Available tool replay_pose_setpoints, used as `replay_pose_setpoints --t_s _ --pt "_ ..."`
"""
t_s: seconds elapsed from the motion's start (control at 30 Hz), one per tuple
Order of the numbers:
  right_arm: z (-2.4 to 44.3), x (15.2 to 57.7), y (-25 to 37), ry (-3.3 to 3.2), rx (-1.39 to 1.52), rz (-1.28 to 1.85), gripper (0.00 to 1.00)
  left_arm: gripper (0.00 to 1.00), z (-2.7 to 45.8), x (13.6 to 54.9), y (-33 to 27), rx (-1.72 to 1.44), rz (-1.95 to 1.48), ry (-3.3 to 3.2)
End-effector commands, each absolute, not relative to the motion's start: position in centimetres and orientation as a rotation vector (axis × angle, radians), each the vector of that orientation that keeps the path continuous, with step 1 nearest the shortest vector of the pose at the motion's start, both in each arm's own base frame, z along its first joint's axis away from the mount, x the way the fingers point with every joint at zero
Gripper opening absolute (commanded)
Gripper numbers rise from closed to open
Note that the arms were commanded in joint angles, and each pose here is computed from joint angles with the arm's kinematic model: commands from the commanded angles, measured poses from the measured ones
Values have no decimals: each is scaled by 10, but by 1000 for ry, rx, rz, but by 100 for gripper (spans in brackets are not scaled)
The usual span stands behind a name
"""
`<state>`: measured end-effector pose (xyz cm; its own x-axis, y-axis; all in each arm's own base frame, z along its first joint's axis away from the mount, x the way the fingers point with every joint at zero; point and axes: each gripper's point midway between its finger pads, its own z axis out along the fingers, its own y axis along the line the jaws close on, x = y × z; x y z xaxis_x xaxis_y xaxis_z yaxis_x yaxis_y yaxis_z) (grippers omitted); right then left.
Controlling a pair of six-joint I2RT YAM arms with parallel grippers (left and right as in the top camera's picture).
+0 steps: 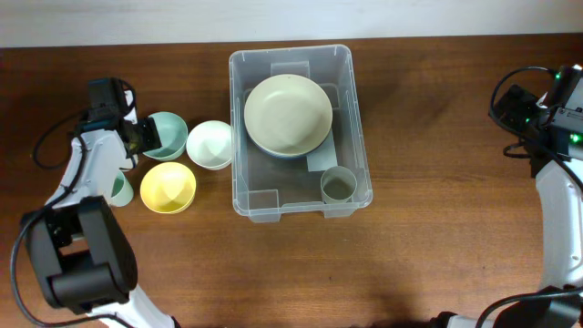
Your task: Pack container
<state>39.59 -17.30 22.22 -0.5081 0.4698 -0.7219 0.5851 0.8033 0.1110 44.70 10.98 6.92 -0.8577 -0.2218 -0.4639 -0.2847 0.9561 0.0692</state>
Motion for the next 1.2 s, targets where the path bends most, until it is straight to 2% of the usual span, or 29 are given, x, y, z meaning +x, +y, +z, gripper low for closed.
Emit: replay_pose_setpoints --t_s 0.0,0.1,0.23,0.7,0.8,1.1,1.13,1.17 --pt "230 396 -176 2178 777 -198 99 65 65 448 112 -345 198 2645" --pt "230 396 -176 2177 777 -198 99 61 66 450 113 -348 208 2636" --pt "230 396 -176 2177 777 -198 99 51 66 450 114 -348 208 2633" --pt "230 396 -176 2178 777 -198 99 44 67 447 125 -370 298 2631" --pt "230 396 -176 2178 777 -198 99 39 66 446 124 -370 297 2636" --pt "230 396 -176 2177 777 -198 99 39 42 443 124 -371 298 2690" --pt "230 396 -176 2177 777 -198 99 38 42 443 124 -371 298 2690" --pt "230 396 -176 2178 777 -198 99 32 42 443 124 -371 298 2690"
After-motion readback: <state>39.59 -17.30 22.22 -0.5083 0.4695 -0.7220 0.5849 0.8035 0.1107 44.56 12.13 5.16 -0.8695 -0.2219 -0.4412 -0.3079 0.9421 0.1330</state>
